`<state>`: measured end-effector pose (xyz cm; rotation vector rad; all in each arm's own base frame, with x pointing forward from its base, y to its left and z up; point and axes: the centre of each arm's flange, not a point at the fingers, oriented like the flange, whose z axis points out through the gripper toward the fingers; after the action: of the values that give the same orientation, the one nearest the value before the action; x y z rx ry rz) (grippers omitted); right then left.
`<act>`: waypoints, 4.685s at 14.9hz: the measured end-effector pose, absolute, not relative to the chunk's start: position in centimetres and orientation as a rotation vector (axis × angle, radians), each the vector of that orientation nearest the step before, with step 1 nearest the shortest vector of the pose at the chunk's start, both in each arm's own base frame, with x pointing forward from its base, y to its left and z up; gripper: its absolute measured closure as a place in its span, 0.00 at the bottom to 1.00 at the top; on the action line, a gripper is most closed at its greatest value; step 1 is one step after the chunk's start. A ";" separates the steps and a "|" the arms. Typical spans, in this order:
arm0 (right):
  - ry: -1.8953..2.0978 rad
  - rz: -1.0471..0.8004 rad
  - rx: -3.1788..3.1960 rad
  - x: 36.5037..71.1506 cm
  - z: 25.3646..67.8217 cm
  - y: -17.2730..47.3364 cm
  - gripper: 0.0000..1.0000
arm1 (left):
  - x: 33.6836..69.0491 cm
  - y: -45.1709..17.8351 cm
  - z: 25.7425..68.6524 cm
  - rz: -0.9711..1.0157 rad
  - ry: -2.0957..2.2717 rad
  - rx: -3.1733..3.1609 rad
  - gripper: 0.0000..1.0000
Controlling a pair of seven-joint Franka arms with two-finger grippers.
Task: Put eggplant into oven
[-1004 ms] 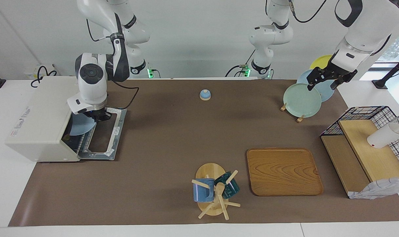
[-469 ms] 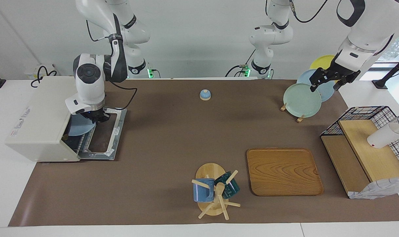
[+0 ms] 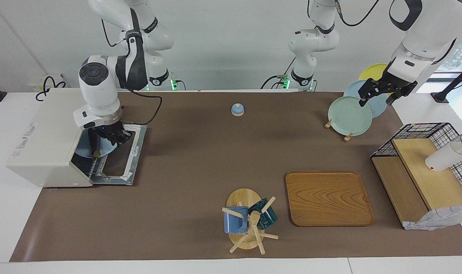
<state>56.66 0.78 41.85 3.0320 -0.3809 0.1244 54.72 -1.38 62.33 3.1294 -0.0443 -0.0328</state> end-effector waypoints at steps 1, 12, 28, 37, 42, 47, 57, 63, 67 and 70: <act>-0.369 0.156 3.053 56.9 40.6 1.9 0.99 | 54.7 -1.4 62.3 -0.033 -0.044 3.129 0.00; -0.446 -0.050 2.999 54.9 28.9 6.0 0.99 | 54.7 -1.4 62.3 -0.035 -0.044 3.129 0.00; -0.068 -0.211 2.779 56.4 44.5 -2.6 0.99 | 54.7 -1.4 62.3 -0.035 -0.041 3.130 0.00; -0.031 -0.207 2.847 55.8 46.6 -6.5 0.97 | 54.7 -1.4 62.3 -0.035 -0.041 3.130 0.00; -0.072 -0.151 2.956 55.0 49.2 -8.5 0.78 | 54.7 -1.4 62.3 -0.035 -0.041 3.130 0.00; -0.125 -0.073 3.072 54.0 53.2 -7.2 0.26 | 54.7 -1.4 62.3 -0.035 -0.041 3.130 0.00; -0.132 -0.093 3.110 52.0 61.8 -6.9 0.00 | 54.7 -1.4 62.3 -0.035 -0.040 3.130 0.00; -0.124 -0.110 3.113 52.6 62.2 -7.5 0.00 | 54.7 -1.4 62.3 -0.035 -0.040 3.130 0.00; -0.124 -0.115 3.112 52.9 61.8 -7.6 0.00 | 54.7 -1.4 62.3 -0.035 -0.040 3.130 0.00; -0.126 -0.119 3.112 52.9 61.8 -7.6 0.00 | 54.7 -1.4 62.3 -0.035 -0.040 3.130 0.00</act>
<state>52.92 -7.60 61.77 3.1117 -0.1257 -0.1193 54.71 -1.41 62.28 3.1295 -0.0403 -0.0348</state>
